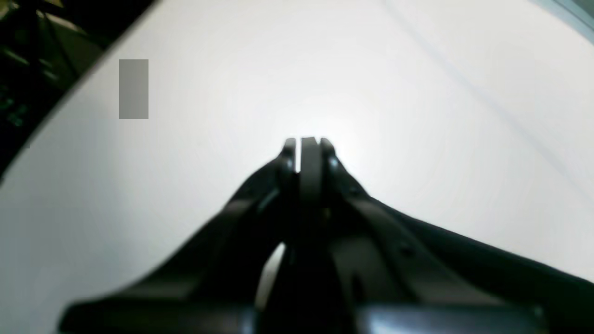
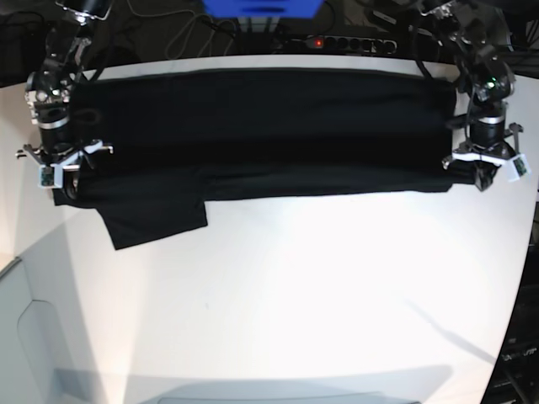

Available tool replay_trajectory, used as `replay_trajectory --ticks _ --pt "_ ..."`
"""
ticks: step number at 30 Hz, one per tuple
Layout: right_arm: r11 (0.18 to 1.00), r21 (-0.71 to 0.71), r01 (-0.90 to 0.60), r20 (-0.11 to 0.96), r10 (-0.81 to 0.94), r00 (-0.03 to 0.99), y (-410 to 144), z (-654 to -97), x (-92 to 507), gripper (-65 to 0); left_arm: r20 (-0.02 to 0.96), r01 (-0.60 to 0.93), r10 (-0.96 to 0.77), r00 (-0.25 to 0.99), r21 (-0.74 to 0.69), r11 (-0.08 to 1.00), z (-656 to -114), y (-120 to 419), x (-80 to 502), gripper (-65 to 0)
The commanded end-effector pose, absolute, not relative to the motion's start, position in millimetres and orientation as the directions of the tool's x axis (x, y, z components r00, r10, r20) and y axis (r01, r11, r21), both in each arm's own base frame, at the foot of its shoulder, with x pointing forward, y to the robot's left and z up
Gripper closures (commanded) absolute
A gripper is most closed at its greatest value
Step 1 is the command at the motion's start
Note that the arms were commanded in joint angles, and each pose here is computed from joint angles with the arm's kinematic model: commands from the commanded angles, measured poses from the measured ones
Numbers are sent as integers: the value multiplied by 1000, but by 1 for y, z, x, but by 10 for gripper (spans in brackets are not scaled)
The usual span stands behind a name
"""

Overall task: Fold the T-shirt properly
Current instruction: 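Fold the grasped edge over onto the shirt with both grippers, then release the shirt and reposition the right gripper at the hem corner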

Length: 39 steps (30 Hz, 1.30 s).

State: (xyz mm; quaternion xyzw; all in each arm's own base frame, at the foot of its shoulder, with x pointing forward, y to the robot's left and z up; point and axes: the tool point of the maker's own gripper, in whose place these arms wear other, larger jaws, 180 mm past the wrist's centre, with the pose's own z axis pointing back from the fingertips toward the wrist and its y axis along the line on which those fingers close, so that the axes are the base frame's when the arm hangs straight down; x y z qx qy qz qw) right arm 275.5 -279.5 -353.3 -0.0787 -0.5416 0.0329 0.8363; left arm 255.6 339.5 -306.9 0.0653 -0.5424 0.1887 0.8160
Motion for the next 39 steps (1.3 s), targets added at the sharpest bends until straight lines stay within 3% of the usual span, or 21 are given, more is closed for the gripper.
replay_trajectory --ticks 1,9,22,39 --pt "984 -178 32 916 154 371 -283 -340 277 0 931 -377 206 301 -82 923 -292 345 258 0" --pt "975 -224 8 906 205 371 -278 -327 254 0 932 -414 241 271 -113 903 -286 364 243 0" --pt "989 -144 36 851 105 515 -285 -391 227 0 915 -417 269 301 -128 900 -298 362 232 0" --pt "988 -137 69 933 105 344 -288 -338 301 0 915 -418 270 301 -128 899 -299 360 232 0"
